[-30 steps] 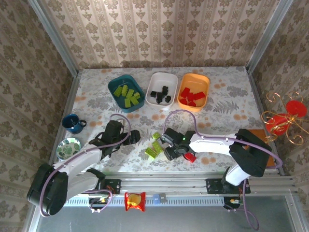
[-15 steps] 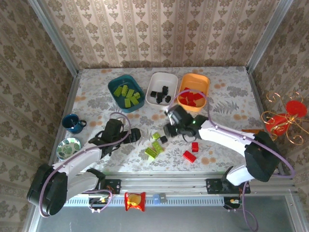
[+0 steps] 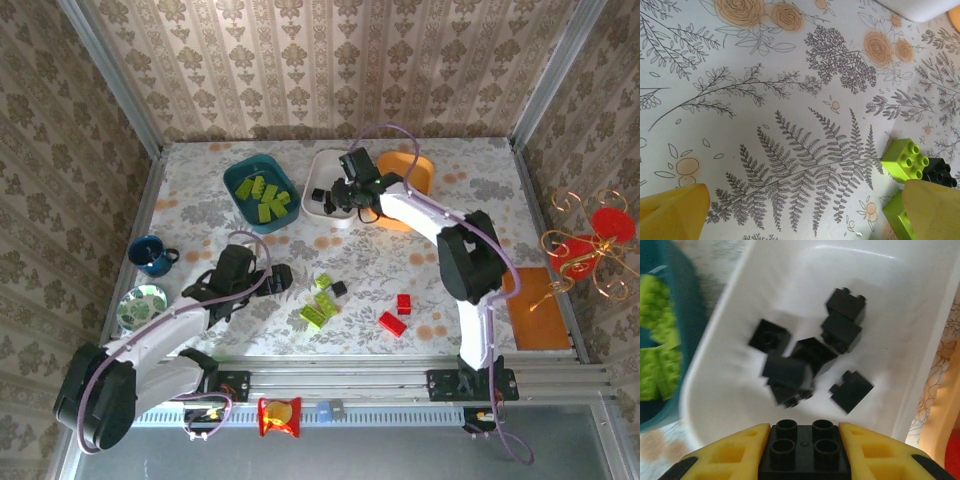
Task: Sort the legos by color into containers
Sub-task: Place the lego in the container, then pick up the lego from the center of the table, then place the lego in the container, then pick up the lego from the bottom-center of the table.
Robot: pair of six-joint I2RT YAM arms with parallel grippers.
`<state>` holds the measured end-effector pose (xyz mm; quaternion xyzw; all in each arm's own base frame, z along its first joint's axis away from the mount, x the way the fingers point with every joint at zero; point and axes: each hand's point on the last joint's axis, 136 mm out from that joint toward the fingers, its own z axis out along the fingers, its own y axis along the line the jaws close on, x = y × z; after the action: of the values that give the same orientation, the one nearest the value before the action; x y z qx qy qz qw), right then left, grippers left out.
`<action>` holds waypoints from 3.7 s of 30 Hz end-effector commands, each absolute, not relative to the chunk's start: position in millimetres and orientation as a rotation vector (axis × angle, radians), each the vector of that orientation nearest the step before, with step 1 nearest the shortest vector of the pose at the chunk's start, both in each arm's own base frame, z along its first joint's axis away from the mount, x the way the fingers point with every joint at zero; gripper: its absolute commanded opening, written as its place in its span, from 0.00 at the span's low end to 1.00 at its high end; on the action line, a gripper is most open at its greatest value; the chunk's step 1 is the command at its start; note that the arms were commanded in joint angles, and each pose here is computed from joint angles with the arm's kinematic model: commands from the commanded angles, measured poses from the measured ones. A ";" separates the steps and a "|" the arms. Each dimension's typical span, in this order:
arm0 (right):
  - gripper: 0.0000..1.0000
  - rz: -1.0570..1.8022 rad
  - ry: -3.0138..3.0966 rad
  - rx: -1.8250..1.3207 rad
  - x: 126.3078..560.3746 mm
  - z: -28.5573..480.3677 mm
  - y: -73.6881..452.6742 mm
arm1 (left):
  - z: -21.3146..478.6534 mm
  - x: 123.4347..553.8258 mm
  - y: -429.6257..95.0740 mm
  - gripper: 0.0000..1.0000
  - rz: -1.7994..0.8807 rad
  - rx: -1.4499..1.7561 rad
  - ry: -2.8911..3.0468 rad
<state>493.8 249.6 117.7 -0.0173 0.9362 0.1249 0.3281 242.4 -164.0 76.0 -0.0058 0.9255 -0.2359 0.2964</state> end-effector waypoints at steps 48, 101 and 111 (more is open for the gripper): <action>0.78 0.348 2.357 0.142 403.9 151.5 174.9 | 28.8 249.6 -291.2 0.63 -0.371 0.805 2.590; 0.78 0.508 2.529 -0.317 274.6 104.7 244.0 | 210.3 465.6 -154.5 0.85 -0.305 -0.121 2.204; 0.75 0.412 2.607 -0.452 263.5 55.7 274.4 | 219.2 347.9 -199.6 1.00 -0.457 0.072 2.136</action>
<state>255.9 264.7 51.7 -0.1502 0.9524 0.1568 0.2142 365.3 -196.2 229.8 0.0252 0.8656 -0.1795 0.4667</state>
